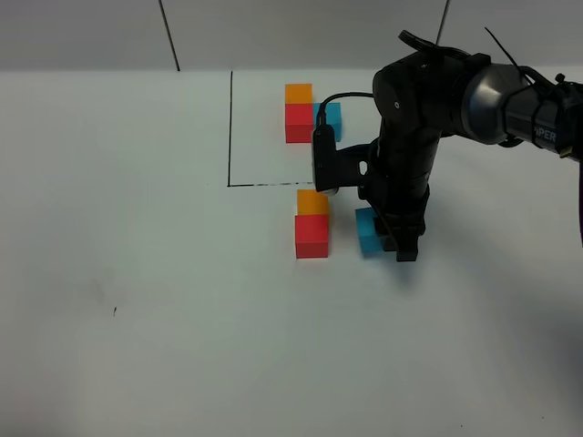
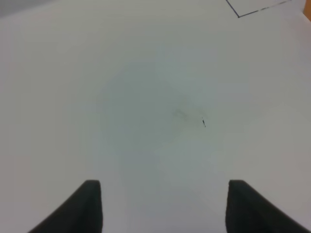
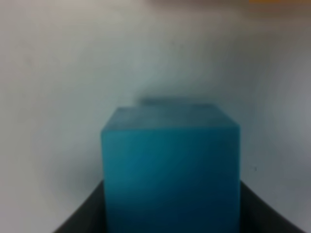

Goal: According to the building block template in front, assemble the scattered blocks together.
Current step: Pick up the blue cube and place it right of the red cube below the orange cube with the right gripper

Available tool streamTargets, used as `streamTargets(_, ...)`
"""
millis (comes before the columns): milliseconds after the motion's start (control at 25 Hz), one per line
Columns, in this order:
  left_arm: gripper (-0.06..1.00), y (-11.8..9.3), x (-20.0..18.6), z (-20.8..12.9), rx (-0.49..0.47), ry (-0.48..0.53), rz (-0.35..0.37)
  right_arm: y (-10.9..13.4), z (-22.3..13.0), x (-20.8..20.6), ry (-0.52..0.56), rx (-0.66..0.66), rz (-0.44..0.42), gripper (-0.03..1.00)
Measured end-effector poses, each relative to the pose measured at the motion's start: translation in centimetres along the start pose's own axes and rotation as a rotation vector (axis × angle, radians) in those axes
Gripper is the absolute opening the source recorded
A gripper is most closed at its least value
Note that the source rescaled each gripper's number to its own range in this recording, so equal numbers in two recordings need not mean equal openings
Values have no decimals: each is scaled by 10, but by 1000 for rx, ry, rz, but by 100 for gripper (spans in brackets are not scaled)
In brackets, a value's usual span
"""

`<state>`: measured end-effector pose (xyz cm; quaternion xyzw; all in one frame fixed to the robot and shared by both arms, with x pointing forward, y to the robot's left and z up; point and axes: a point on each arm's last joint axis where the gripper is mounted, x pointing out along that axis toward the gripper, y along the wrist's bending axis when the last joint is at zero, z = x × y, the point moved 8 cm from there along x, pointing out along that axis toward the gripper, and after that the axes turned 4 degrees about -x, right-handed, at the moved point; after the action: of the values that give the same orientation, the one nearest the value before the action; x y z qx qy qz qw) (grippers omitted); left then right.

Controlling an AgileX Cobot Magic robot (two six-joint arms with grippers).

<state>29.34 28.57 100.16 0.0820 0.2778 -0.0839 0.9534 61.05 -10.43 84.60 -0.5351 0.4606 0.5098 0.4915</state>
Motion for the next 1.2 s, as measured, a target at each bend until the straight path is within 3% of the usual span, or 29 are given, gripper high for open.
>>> streamTargets(360, 26, 0, 0, 0, 0, 0, 0, -5, 3, 8, -83, -14, -30, 1)
streamTargets(1200, 26, 0, 0, 0, 0, 1, 0, -11, 7, 30, -117, 22, -35, 1)
